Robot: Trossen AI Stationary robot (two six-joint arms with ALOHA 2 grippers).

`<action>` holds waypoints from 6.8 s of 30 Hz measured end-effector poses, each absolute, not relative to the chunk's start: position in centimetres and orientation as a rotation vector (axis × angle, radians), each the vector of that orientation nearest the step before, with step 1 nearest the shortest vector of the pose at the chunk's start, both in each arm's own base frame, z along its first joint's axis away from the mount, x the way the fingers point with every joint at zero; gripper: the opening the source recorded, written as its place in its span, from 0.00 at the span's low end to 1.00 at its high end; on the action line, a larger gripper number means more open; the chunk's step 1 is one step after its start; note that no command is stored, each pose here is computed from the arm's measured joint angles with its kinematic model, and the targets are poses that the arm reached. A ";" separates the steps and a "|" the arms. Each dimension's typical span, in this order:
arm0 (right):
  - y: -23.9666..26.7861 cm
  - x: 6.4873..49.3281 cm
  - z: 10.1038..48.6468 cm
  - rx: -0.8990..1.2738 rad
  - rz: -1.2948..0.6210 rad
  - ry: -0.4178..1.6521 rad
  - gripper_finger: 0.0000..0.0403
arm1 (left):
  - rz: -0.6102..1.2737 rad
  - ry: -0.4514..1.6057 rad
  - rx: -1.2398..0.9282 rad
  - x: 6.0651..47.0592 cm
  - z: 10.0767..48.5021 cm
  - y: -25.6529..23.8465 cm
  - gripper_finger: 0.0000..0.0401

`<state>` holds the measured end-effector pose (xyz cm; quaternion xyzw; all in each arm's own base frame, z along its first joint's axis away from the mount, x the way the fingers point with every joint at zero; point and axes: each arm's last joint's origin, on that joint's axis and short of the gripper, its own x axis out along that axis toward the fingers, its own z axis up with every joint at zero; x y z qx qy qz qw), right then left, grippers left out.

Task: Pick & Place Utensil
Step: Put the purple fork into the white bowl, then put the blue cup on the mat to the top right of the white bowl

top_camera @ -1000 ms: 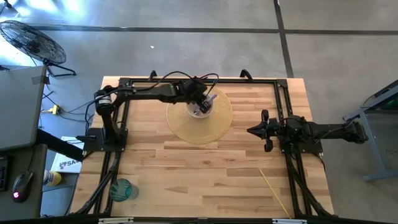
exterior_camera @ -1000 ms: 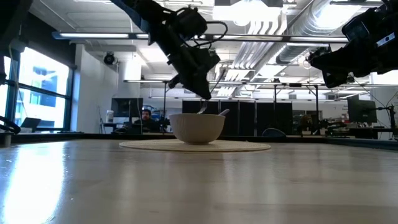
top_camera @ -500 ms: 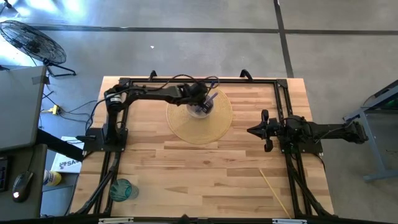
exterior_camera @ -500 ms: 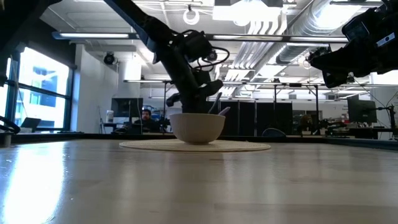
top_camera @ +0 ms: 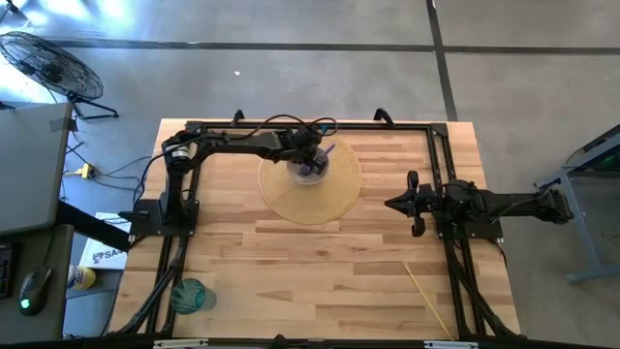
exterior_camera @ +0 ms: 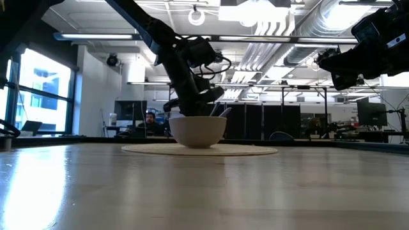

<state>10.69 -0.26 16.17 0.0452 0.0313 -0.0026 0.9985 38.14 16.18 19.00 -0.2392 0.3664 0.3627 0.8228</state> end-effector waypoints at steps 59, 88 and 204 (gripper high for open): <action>-0.3 10.7 16.2 0.091 -0.005 0.063 0.03 | 0.060 0.814 -0.145 26.0 31.8 -11.7 0.16; -0.3 10.7 16.2 0.046 -0.004 0.063 0.03 | -0.072 1.199 -0.970 15.2 33.0 -25.6 0.16; -0.3 10.7 16.3 -0.138 0.001 0.054 0.03 | 0.151 0.744 -0.049 19.6 22.4 -22.5 0.44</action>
